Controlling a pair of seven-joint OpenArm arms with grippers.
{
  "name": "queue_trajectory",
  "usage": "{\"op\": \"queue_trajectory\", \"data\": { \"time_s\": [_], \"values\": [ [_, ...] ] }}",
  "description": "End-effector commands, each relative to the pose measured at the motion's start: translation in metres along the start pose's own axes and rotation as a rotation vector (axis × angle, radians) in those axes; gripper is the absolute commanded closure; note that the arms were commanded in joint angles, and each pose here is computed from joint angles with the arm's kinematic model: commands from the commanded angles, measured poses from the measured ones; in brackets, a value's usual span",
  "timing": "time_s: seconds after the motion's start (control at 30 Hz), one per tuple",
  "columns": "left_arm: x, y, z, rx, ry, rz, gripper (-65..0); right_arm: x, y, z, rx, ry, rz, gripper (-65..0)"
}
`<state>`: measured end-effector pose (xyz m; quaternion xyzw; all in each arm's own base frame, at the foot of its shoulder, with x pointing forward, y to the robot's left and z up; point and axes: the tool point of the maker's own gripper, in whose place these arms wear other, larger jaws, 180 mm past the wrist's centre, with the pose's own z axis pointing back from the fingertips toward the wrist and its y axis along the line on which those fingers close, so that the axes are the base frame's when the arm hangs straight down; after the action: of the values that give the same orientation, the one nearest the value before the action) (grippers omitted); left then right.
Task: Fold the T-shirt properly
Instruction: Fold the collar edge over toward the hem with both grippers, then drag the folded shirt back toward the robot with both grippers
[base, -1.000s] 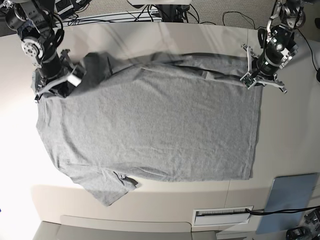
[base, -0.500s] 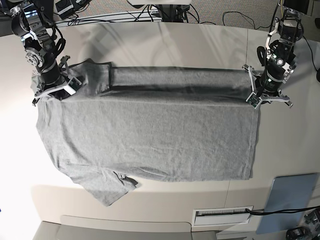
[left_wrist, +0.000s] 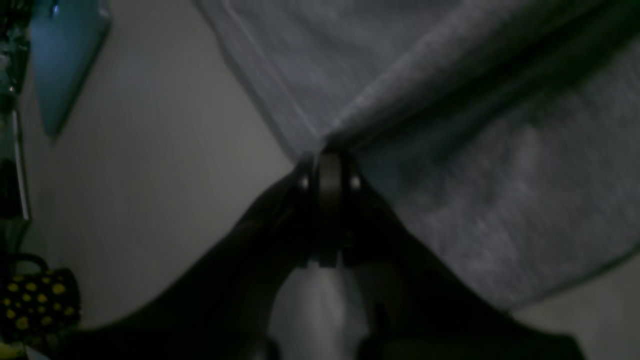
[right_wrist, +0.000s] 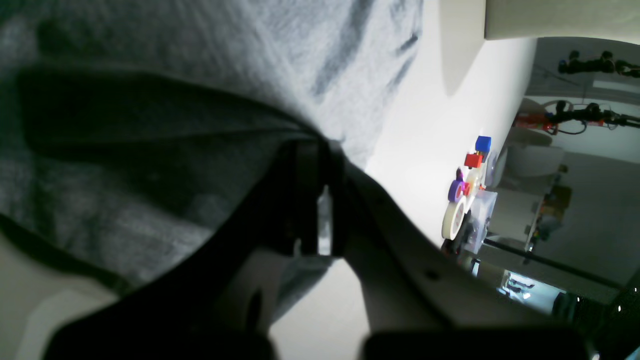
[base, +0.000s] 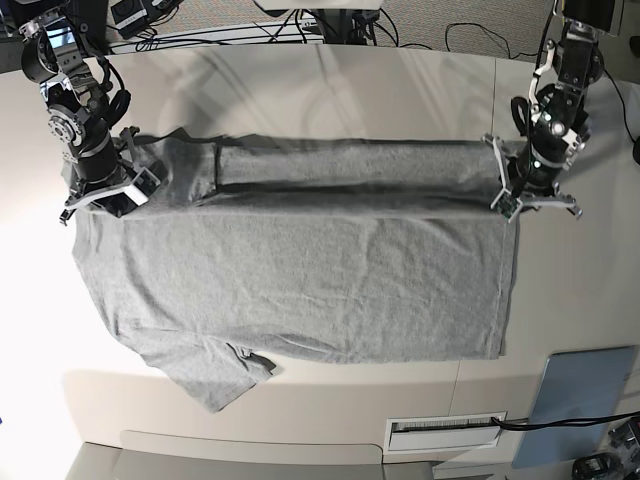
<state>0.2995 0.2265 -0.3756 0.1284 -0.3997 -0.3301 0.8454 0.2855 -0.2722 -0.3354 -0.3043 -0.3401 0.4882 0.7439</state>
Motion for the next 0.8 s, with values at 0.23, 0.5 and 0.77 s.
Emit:
{"op": "queue_trajectory", "data": {
  "time_s": [0.23, 0.5, 0.77],
  "values": [
    [0.013, 0.015, 0.001, 0.027, -0.039, 0.016, -3.8, 0.011, -0.012, -0.002, -0.031, -0.029, -0.069, -17.7],
    [0.006, 0.027, 0.002, 0.093, -0.001, 0.085, -36.7, 0.008, -0.033, -0.006, -0.123, 0.039, -0.156, -30.9],
    [0.002, 0.002, 0.001, -0.010, 0.018, 0.359, 0.0, -0.014, -0.024, -0.001, -0.134, 0.134, -0.325, -3.0]
  ]
}}
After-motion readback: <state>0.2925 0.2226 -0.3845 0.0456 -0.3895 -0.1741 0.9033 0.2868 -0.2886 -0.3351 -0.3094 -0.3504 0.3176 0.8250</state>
